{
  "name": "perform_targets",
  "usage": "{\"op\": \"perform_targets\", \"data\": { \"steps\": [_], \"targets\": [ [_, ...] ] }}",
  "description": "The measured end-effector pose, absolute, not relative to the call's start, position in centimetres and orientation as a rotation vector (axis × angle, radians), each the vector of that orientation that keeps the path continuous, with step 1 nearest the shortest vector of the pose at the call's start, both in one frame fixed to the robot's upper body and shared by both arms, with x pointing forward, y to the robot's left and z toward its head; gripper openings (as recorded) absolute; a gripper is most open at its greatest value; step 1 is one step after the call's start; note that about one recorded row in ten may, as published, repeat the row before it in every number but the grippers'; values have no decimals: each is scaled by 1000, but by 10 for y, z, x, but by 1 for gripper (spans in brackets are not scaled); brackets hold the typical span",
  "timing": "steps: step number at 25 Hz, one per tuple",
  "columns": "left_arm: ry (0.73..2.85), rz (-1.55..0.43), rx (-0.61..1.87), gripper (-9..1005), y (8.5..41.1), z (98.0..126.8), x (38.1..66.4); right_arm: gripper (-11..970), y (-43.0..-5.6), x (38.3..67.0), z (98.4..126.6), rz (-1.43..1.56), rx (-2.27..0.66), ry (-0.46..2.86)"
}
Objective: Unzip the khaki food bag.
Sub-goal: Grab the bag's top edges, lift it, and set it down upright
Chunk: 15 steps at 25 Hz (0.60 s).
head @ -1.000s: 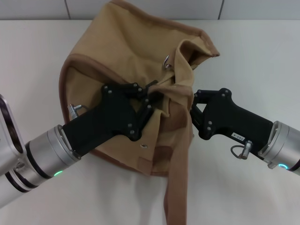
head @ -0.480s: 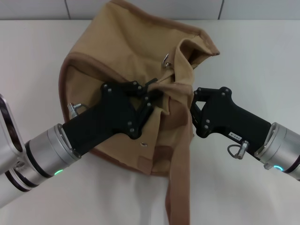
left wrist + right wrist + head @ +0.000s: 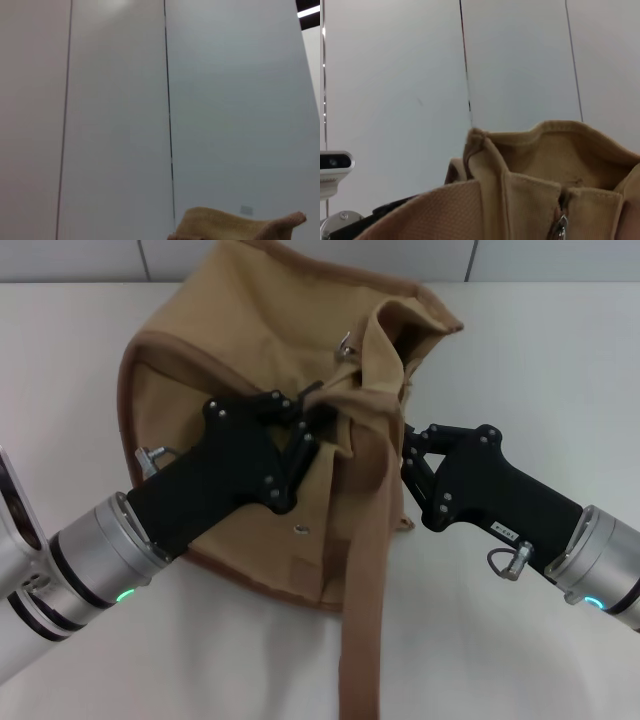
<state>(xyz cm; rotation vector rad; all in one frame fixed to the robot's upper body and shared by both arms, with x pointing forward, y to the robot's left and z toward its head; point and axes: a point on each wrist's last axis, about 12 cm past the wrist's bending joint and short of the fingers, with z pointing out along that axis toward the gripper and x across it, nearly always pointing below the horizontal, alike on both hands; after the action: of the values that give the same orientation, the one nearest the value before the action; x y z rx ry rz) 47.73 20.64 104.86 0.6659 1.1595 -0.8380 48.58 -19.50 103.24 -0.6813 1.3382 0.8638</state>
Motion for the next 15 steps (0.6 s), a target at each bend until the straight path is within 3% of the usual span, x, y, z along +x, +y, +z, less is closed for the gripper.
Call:
{"op": "perform_targets", "data": {
  "steps": [15],
  "targets": [
    [1133,-858,610,106,203,1052,476,10,-194,481,1030,761,-675,1303]
  ]
}}
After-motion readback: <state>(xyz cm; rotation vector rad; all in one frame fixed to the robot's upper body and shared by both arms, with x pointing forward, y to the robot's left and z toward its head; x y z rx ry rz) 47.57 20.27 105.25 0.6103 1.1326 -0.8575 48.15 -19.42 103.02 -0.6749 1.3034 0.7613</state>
